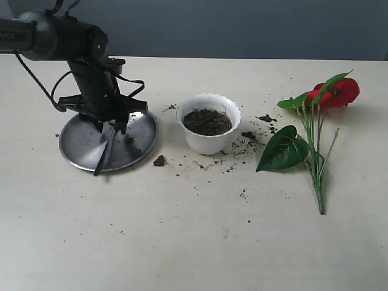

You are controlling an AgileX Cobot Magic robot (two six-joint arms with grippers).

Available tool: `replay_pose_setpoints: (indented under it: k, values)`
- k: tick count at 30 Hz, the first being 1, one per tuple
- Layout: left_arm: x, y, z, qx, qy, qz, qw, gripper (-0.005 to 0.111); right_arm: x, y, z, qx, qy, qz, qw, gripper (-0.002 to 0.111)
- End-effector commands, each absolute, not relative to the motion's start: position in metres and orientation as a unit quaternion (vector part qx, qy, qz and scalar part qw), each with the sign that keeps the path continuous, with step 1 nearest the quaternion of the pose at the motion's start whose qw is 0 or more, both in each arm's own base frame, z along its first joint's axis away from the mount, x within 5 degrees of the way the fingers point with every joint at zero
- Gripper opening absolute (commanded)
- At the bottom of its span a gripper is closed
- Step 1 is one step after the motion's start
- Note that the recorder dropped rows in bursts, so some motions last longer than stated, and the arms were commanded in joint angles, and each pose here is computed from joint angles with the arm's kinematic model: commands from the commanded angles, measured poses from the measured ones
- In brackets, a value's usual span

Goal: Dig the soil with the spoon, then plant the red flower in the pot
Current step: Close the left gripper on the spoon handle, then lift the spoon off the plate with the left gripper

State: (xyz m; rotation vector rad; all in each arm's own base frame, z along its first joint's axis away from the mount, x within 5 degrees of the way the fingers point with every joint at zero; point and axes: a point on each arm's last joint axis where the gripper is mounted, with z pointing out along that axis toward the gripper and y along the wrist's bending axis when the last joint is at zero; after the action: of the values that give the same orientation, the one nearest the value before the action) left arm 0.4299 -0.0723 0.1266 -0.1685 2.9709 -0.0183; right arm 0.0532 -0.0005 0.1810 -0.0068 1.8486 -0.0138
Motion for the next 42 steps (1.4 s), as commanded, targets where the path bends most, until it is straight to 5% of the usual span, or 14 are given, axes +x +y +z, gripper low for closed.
replay_pose_setpoints:
  k: [1,15,24,42]
  values:
    - [0.429,-0.072,0.113,-0.052,0.997,-0.002,0.063,0.050,0.053,0.000,0.181,-0.004,0.797,-0.005,0.605,0.000]
    - [0.429,-0.072,0.105,-0.049,0.997,0.000,0.053,0.048,0.053,0.000,0.181,-0.004,0.797,-0.005,0.605,0.000]
    - [0.422,-0.069,0.105,-0.017,1.000,0.020,0.014,0.000,0.053,0.000,0.181,-0.004,0.797,-0.005,0.605,0.000]
    - [0.422,-0.066,0.128,0.009,0.999,0.030,0.039,0.000,0.053,0.000,0.181,-0.004,0.797,-0.005,0.605,0.000]
